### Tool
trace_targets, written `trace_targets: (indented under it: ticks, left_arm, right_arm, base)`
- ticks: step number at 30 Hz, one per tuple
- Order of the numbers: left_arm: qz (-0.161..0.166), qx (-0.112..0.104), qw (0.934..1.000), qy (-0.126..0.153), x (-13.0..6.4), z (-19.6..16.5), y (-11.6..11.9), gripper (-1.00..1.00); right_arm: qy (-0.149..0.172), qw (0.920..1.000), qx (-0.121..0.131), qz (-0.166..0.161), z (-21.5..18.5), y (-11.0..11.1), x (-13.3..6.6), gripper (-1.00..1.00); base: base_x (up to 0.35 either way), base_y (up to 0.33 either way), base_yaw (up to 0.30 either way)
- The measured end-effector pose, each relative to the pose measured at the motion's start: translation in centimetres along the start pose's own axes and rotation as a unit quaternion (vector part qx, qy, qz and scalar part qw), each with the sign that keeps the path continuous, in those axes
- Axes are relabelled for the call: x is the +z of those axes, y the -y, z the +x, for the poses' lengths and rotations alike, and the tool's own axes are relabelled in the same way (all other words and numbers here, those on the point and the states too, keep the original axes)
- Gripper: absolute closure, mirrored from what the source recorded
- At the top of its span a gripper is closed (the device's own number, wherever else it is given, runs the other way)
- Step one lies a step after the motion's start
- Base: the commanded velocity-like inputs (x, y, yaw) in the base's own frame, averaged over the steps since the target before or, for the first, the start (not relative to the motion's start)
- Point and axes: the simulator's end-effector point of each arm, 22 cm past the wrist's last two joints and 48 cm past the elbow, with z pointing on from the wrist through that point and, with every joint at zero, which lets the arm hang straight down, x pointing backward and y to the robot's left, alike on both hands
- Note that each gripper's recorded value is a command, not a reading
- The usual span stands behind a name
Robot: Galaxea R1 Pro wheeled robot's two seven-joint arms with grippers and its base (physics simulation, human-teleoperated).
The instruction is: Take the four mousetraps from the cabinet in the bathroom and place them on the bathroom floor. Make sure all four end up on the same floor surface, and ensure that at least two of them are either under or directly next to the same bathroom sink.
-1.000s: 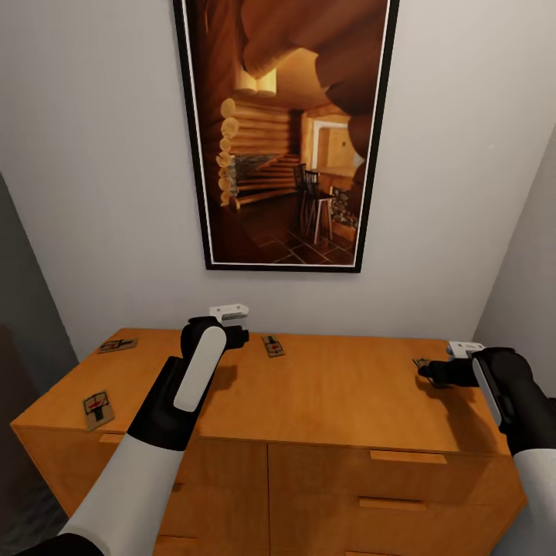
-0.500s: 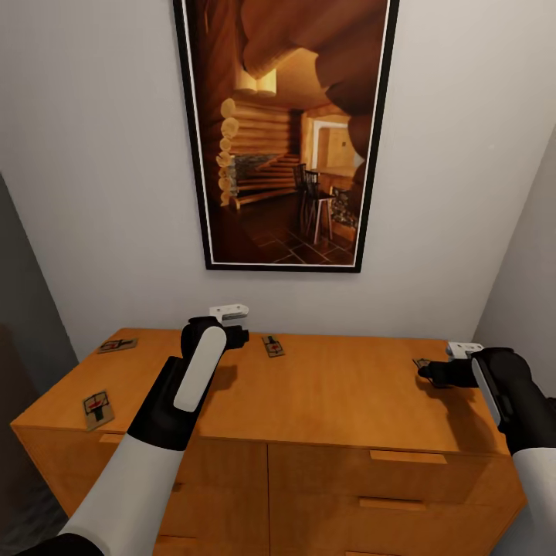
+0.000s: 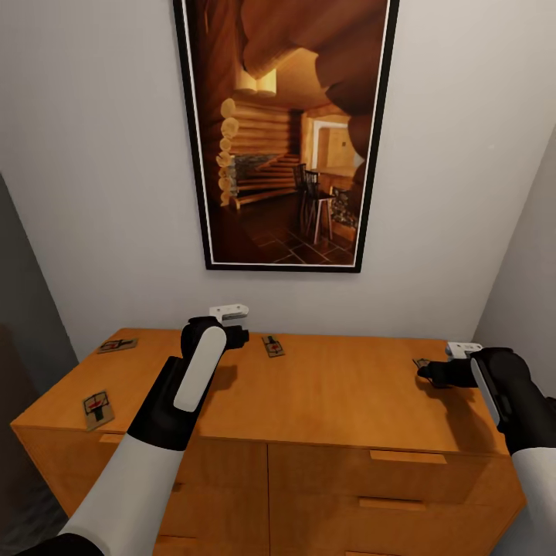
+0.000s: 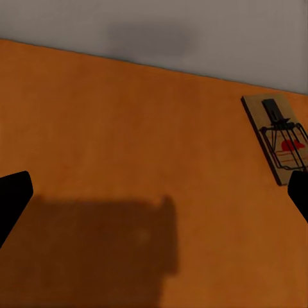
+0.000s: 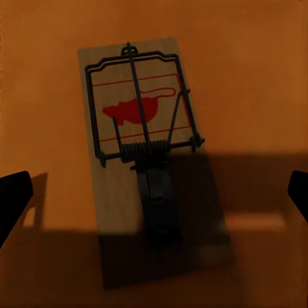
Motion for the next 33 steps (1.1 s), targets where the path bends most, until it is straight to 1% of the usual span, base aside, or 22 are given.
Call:
trace_targets:
  ticks: [32, 33]
  left_arm:
    - [0.000, 0.000, 1.0000, 0.000, 0.00, 0.00, 0.00, -1.00]
    - [0.000, 0.000, 1.0000, 0.000, 0.00, -0.01, 0.00, -1.00]
  right_arm:
    - [-0.003, 1.0000, -0.003, -0.002, 0.17, -0.33, 0.14, -1.00]
    - [-0.003, 1.0000, -0.003, -0.002, 0.22, -0.33, 0.18, 1.00]
  base:
    - [0.000, 0.000, 0.000]
    - [0.000, 0.000, 0.000]
